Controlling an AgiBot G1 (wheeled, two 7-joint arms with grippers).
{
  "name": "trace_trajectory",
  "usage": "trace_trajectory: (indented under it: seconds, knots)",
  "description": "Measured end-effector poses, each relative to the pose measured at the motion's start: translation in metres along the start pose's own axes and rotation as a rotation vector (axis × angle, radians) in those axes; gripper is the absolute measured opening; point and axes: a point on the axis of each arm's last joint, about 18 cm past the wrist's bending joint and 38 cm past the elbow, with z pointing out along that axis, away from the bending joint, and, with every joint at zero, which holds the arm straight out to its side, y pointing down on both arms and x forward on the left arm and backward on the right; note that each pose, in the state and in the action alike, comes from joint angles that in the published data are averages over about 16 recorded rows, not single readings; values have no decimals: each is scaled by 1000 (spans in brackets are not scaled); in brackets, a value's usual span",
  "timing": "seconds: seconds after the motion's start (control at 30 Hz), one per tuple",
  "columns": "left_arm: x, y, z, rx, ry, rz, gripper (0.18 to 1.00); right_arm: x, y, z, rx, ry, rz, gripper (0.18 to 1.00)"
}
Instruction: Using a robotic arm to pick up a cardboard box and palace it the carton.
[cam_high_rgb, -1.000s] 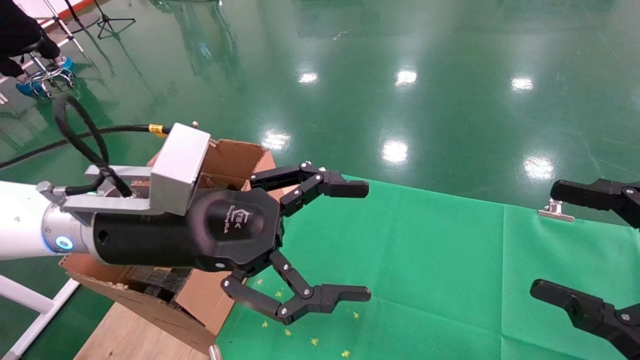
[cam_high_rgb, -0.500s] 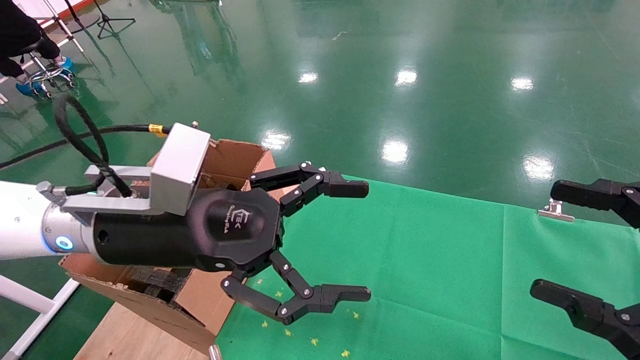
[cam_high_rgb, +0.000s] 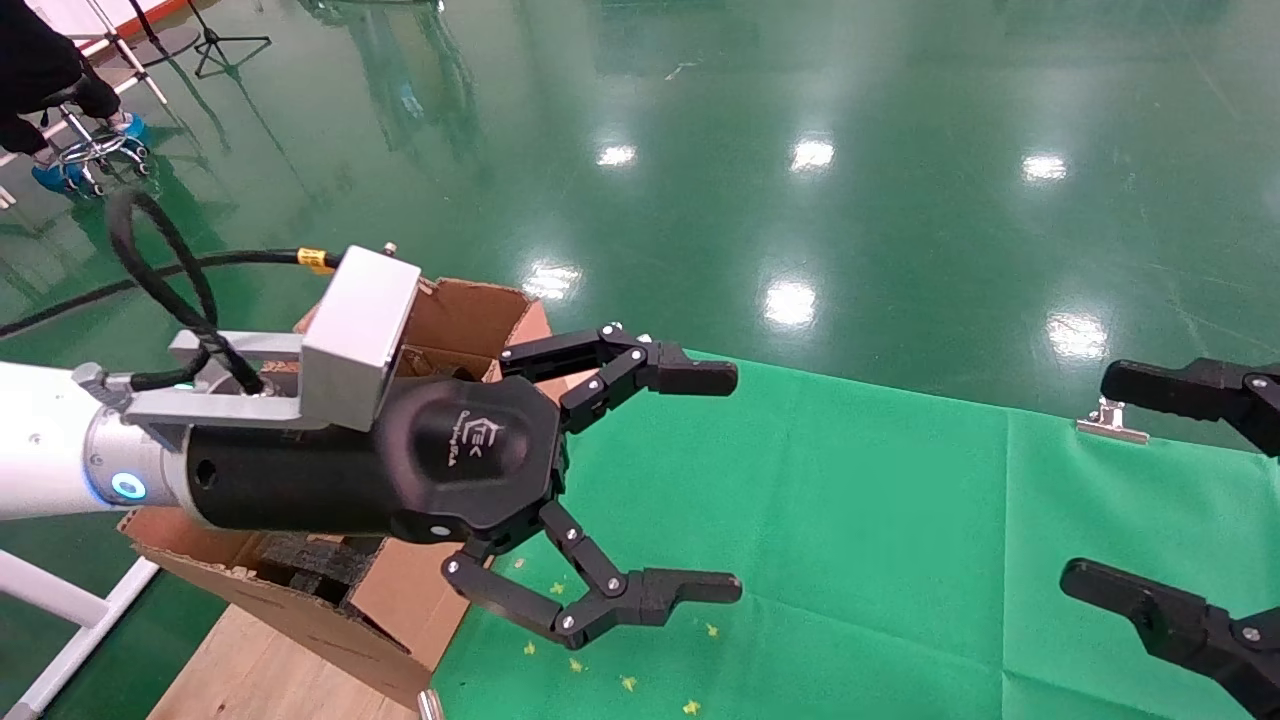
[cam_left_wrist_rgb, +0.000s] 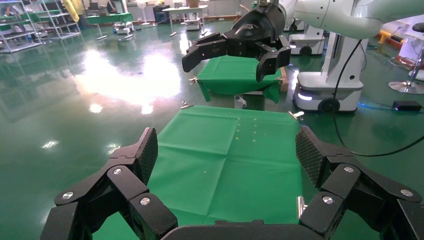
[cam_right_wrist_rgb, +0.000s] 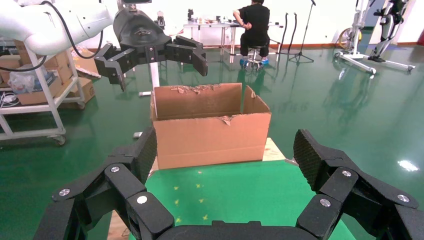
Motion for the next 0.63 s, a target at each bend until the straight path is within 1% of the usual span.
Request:
trace_trajectory:
  seconds: [0.63]
  knots:
    - [0, 0, 0, 0, 0, 0, 1001, 0, 0, 0, 0, 0, 0, 1001]
